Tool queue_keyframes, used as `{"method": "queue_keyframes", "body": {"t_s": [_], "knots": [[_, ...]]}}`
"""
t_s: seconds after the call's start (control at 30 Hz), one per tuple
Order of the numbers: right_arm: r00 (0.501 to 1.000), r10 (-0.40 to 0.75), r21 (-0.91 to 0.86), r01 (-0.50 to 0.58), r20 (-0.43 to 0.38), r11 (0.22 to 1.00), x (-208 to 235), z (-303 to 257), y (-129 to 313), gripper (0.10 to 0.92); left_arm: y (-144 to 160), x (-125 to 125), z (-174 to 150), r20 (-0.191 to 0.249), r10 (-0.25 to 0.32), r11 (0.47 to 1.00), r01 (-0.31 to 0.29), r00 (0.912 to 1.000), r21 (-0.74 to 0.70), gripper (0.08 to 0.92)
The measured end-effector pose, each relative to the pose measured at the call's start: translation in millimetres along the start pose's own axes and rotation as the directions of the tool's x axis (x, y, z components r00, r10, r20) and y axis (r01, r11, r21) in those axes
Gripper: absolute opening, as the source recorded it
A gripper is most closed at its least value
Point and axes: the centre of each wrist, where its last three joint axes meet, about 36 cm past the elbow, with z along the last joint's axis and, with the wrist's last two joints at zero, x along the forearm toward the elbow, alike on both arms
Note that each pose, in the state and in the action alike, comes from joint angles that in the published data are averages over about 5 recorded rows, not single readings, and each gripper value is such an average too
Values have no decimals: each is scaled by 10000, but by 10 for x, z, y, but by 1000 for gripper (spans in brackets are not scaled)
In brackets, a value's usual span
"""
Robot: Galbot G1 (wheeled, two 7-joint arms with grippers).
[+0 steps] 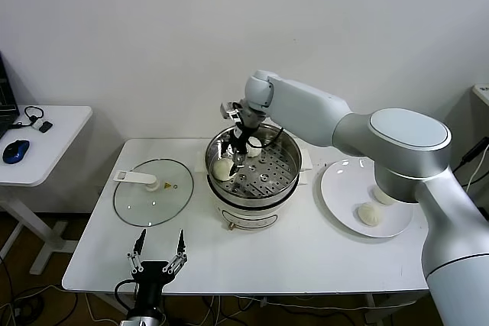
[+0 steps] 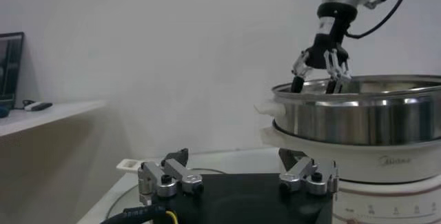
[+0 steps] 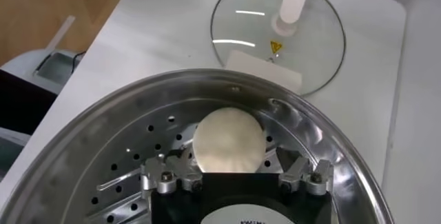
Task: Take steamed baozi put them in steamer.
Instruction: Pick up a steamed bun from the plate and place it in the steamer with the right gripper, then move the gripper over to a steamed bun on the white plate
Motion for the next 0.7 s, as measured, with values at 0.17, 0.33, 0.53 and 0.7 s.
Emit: {"method": "queue_keyframes", "body": {"t_s": [0.17,0.33,0.53,0.7], "knots": [[10000,46,126,-46,-8,9999,283,85,53,823,-27,1,-5,7,41,10000,-41,10000,17,823],[9996,214,185,-211,-166,9996,705,285,162,823,-24,-11,-9,38,33,10000,-33,10000,9,823],[9966,641,175,-633,-514,9978,1301,660,368,823,-7,-45,-18,98,-37,10000,36,9999,74,823],[9921,902,134,-894,-870,9959,1689,1019,600,823,-20,-61,-30,114,-21,9999,20,9999,122,823]]}}
